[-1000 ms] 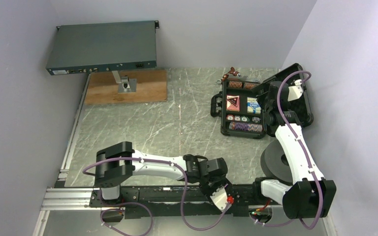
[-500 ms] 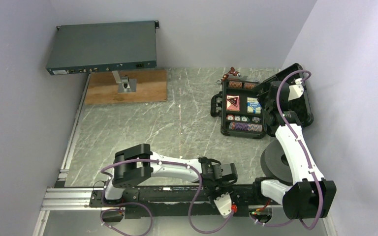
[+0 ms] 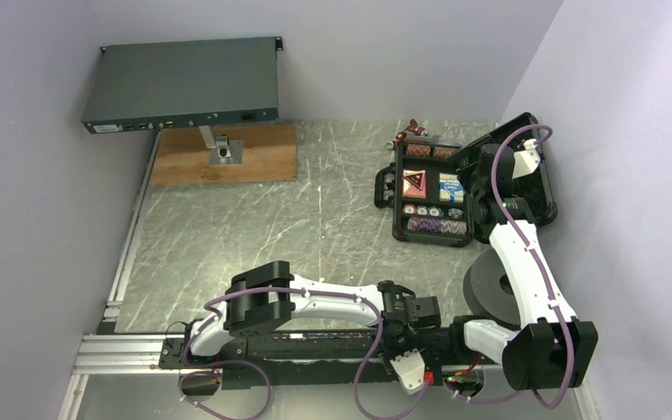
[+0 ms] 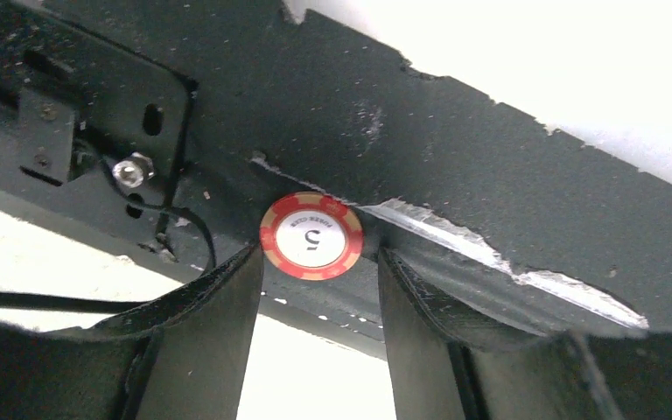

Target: Pack up texas hold em set

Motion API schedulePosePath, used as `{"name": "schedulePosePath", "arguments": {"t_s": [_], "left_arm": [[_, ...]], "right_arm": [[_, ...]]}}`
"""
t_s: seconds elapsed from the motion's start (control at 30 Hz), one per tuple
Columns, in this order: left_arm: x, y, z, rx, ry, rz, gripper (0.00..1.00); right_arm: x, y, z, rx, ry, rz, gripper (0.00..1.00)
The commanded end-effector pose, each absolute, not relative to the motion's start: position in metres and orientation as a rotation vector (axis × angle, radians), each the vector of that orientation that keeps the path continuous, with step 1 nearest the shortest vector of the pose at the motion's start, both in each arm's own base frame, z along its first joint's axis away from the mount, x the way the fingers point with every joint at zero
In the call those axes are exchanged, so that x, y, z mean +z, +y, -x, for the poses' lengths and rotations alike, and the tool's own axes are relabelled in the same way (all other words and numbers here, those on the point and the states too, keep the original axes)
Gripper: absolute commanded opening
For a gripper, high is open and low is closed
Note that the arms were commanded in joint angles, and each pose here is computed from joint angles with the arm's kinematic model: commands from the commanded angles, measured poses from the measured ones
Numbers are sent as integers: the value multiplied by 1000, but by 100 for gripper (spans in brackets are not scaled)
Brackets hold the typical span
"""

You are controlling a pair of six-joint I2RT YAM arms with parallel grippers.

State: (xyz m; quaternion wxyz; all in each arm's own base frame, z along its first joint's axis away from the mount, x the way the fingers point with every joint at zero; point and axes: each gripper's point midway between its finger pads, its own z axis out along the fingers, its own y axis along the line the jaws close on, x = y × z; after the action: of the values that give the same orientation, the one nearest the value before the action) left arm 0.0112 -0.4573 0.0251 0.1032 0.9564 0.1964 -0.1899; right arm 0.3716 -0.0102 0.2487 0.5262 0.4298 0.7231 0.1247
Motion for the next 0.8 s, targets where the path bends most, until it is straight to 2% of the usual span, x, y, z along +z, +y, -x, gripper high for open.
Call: {"name": "schedulePosePath", "arguments": {"t_s": [0.0,0.2,0.43,0.47,0.53,0.6,0.7,0.77], "left_arm": [[15,-436,4,-590,558,-2933,56],[13,-443,6,-579,566,-2923,59],[3,-444,11,-583,579,-2964,53],[2,-443,11,-580,580,-2967,50],[-1,-439,9,-559,582,-2979,39],[-4,-436,6,-537,589,-2986,22],[-2,-434,5,-527,601,-2968,13],[1,-434,3,-531,617,-2943,10]], "right_arm": [[271,-10,-376,330,1678,-990,95],[268,-8,-376,346,1681,-994,95],[270,-9,-375,333,1681,-986,95],[270,-9,-375,330,1683,-985,95],[269,-10,-374,329,1682,-986,95],[269,-9,-374,332,1682,-987,95],[268,-9,-374,336,1682,-988,95],[268,-9,-374,337,1683,-988,95]]}}
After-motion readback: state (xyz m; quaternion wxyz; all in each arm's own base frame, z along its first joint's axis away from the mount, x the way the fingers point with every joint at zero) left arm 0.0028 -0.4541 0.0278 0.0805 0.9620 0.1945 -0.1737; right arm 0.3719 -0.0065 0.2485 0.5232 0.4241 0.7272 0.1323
